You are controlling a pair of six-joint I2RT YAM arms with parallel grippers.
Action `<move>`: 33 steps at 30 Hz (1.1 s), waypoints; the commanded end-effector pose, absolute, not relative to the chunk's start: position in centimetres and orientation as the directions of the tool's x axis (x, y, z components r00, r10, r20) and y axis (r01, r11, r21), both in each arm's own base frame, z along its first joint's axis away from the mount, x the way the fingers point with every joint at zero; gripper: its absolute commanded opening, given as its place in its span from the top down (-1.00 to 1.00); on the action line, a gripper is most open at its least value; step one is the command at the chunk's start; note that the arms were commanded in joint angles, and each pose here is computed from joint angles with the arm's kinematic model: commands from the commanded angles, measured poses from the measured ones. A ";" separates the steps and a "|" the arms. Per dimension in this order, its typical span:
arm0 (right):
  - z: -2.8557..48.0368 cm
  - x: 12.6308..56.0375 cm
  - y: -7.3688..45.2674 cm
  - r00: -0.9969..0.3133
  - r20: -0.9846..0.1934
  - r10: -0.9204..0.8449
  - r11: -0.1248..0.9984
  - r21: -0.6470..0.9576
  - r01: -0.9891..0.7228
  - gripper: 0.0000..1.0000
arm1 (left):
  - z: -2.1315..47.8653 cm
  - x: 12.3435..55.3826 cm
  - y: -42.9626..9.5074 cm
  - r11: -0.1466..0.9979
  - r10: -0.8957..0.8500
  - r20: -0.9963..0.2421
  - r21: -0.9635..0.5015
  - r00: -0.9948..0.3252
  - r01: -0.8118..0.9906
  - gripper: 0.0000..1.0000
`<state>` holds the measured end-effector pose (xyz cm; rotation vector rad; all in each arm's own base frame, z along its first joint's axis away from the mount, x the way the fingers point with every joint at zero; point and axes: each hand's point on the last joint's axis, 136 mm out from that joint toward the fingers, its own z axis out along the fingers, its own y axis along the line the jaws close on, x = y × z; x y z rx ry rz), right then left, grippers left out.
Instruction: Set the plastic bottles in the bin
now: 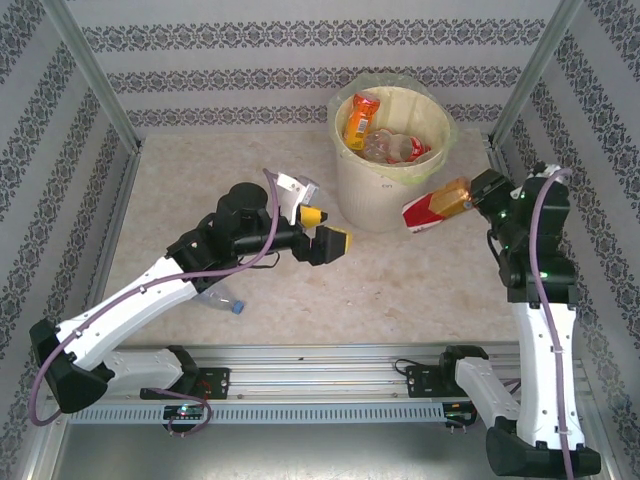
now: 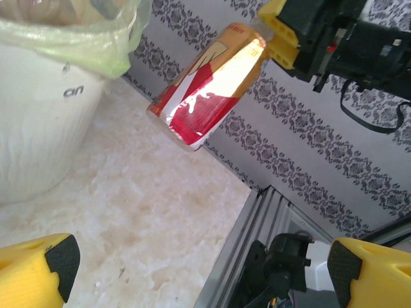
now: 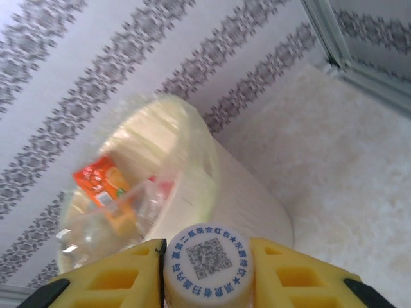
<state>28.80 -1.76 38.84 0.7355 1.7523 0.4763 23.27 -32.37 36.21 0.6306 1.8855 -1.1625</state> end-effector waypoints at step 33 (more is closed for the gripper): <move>48.9 50.8 0.5 0.025 -0.827 0.561 0.811 0.556 0.184 0.37 | 40.8 23.1 -30.2 0.505 -0.110 -0.854 -0.489 -0.509 0.711 -1.00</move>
